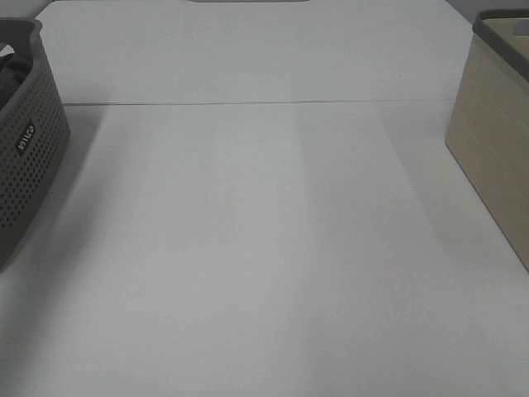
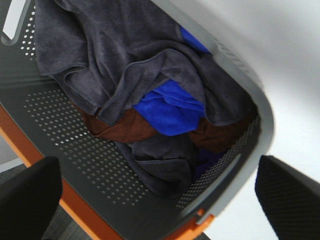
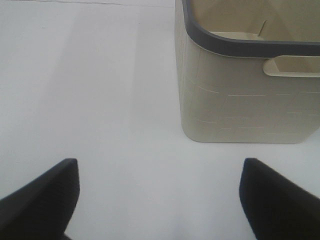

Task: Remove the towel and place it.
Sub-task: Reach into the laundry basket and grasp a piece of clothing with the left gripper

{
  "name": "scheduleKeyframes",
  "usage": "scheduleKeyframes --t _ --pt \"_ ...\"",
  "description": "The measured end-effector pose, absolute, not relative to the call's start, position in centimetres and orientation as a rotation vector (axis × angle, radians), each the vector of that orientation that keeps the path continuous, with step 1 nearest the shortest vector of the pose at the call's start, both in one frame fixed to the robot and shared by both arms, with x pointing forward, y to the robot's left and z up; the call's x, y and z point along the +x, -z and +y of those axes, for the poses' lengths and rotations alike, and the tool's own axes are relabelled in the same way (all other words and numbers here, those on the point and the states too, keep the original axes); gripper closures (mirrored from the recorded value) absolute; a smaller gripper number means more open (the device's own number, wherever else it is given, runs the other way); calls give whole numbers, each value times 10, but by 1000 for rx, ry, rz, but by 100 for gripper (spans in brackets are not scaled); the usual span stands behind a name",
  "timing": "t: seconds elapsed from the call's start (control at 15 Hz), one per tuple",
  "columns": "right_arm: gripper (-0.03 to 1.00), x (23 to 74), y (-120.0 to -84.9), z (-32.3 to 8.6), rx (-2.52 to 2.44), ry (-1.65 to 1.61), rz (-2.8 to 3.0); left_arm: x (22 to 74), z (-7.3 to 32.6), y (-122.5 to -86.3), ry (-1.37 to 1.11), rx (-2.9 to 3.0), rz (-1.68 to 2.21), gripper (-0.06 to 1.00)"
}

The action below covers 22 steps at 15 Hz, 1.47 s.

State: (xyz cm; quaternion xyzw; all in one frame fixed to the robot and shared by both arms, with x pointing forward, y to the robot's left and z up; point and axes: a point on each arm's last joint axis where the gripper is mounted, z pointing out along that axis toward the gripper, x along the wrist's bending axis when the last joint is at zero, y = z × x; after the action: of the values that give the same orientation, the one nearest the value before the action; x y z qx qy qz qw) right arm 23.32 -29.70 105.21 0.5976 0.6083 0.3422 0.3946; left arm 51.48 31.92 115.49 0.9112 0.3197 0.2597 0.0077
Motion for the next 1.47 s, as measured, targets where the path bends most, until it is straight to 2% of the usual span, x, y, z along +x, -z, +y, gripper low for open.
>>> scheduleKeyframes --t 0.27,0.33,0.47,0.73,1.07,1.47 --pt "12 233 -1052 -297 1516 -868 1543 561 339 -1129 -715 2997 964 -5" --pt "12 233 -1052 -297 1516 -868 1543 579 362 -1102 -643 3096 964 -5" --pt "12 233 -1052 -297 1516 -868 1543 596 380 -1074 -588 3141 974 -5" --pt "12 233 -1052 -297 1516 -868 1543 627 391 -1028 -513 3263 834 -5" --pt "12 233 -1052 -297 1516 -868 1543 666 398 -1003 -521 3277 815 -5" --pt "12 233 -1052 -297 1516 -868 1543 674 398 -971 -390 3305 745 -5"
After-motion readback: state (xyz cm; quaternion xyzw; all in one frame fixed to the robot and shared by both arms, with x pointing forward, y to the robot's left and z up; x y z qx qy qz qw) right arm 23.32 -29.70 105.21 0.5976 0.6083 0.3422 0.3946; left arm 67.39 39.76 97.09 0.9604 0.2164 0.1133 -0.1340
